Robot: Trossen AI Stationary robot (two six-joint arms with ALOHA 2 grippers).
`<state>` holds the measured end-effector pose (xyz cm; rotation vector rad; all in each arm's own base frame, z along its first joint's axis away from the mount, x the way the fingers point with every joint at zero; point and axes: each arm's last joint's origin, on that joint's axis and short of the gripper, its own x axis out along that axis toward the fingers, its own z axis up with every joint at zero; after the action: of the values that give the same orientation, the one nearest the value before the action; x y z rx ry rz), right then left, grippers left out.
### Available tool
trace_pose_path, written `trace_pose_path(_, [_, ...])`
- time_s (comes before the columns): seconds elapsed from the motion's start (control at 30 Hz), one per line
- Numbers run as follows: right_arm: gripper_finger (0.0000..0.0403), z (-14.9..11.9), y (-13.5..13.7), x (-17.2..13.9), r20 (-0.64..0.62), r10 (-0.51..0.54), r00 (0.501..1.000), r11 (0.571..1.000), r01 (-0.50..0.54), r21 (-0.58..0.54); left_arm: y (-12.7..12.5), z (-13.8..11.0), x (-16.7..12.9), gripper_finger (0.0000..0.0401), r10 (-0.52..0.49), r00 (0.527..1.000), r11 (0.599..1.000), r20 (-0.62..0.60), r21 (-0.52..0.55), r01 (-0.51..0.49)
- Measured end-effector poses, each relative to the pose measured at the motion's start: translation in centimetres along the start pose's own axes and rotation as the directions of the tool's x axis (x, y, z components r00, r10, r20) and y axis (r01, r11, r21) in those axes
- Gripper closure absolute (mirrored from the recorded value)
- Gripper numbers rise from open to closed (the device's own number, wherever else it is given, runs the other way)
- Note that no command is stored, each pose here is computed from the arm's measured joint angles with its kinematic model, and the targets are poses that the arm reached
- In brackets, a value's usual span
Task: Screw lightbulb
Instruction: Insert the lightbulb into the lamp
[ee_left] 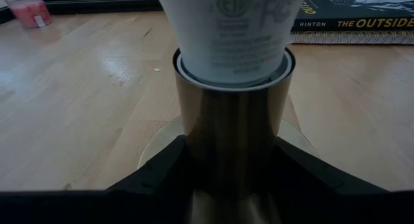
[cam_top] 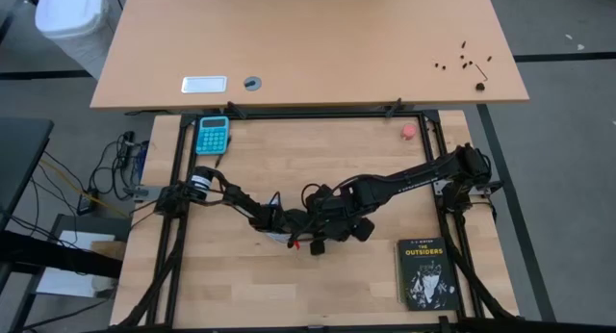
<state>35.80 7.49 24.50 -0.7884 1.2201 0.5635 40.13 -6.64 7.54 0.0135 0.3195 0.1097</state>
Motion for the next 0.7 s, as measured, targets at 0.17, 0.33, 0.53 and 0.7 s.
trace_pose_path(0.17, [0.0053,-0.04,0.01,0.01,-0.006,-0.001,1.000,0.996,0.001,-0.091,0.01,-0.01,-0.01,0.0201,0.003,1.000,1.000,0.000,0.003,-0.003])
trace_pose_path(0.33, [0.0053,-0.05,0.02,0.02,-0.008,-0.003,1.000,0.993,0.002,-0.122,0.00,-0.02,-0.02,0.0201,0.003,1.000,1.000,0.000,0.004,-0.003])
trace_pose_path(0.53, [0.0053,-0.05,0.02,0.02,-0.008,-0.002,1.000,0.991,0.001,-0.132,0.03,0.03,-0.02,0.0201,0.016,1.000,1.000,0.006,0.007,-0.016])
trace_pose_path(0.7, [0.0053,-0.06,0.02,0.02,-0.008,-0.001,1.000,0.991,0.000,-0.137,0.05,0.10,-0.01,0.0201,0.022,1.000,1.000,0.016,0.004,-0.022])
